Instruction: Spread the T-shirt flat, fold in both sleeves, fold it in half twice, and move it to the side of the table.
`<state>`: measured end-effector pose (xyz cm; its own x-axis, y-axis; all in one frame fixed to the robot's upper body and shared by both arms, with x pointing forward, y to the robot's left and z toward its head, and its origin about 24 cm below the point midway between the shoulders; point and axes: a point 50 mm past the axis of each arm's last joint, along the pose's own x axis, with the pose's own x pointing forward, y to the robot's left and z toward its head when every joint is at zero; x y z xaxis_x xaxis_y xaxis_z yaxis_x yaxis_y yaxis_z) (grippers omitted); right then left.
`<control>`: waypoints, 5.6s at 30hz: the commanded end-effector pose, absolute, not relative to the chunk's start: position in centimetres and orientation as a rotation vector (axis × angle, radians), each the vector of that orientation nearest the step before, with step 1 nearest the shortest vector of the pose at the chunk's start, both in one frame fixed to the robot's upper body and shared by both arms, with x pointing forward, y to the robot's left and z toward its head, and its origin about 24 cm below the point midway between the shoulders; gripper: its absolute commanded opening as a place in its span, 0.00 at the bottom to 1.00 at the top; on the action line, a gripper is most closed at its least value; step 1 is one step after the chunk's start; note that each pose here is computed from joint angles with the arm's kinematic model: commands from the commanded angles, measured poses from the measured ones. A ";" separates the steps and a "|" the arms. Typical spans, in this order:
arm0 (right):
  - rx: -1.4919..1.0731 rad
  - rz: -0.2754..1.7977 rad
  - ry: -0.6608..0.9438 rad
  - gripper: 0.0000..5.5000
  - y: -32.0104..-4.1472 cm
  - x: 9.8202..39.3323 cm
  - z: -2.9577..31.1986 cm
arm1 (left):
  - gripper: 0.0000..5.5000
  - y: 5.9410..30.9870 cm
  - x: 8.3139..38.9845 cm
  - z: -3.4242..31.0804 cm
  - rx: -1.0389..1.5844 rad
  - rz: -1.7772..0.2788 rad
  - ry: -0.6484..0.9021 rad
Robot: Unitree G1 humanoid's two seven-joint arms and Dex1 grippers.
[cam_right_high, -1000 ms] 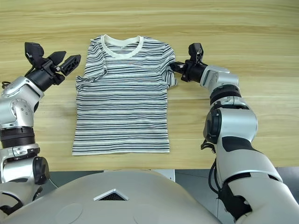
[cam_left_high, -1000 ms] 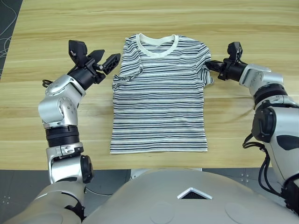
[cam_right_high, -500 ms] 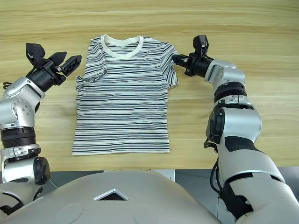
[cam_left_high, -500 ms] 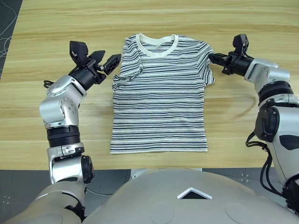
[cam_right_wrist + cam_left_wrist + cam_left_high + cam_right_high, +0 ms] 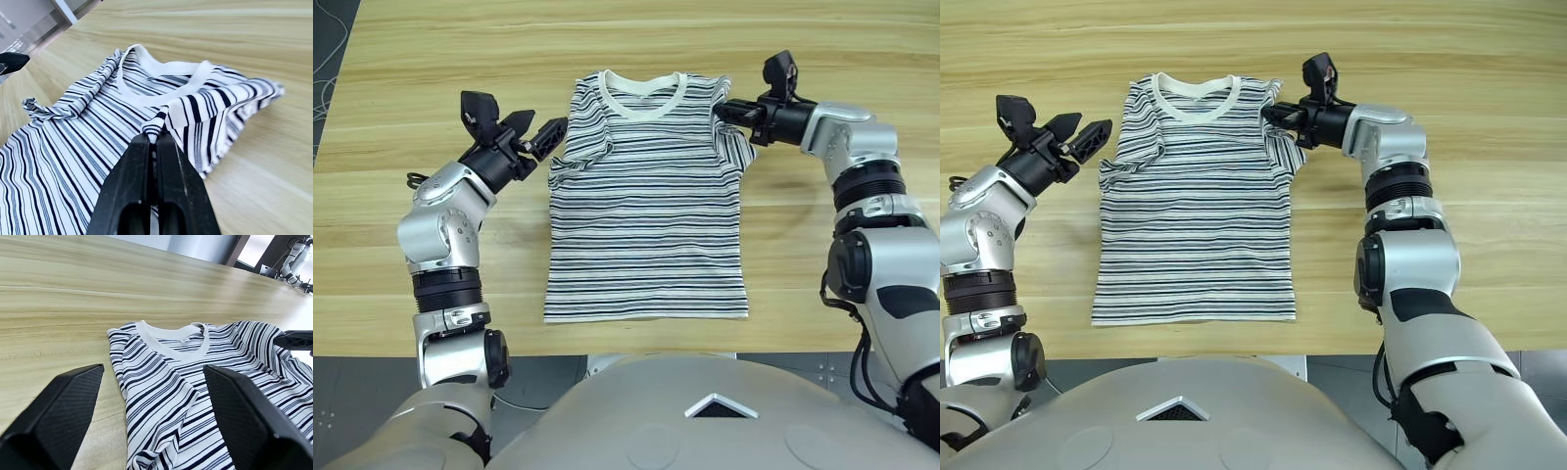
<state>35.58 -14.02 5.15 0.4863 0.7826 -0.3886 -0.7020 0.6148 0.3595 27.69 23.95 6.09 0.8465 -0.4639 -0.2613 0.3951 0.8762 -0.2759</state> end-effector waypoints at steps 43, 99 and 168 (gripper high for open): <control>-0.669 0.992 0.355 0.20 -18.1 31.2 2.4 | 0.69 23.1 28.5 5.8 -0.223 -0.466 0.333; -1.564 1.860 -0.407 0.33 -24.1 16.6 5.0 | 0.81 26.2 17.5 9.3 1.757 -1.823 -0.526; -1.557 1.892 -0.535 0.02 -21.9 15.5 -4.1 | 0.24 25.2 16.3 1.6 1.430 -1.726 -0.533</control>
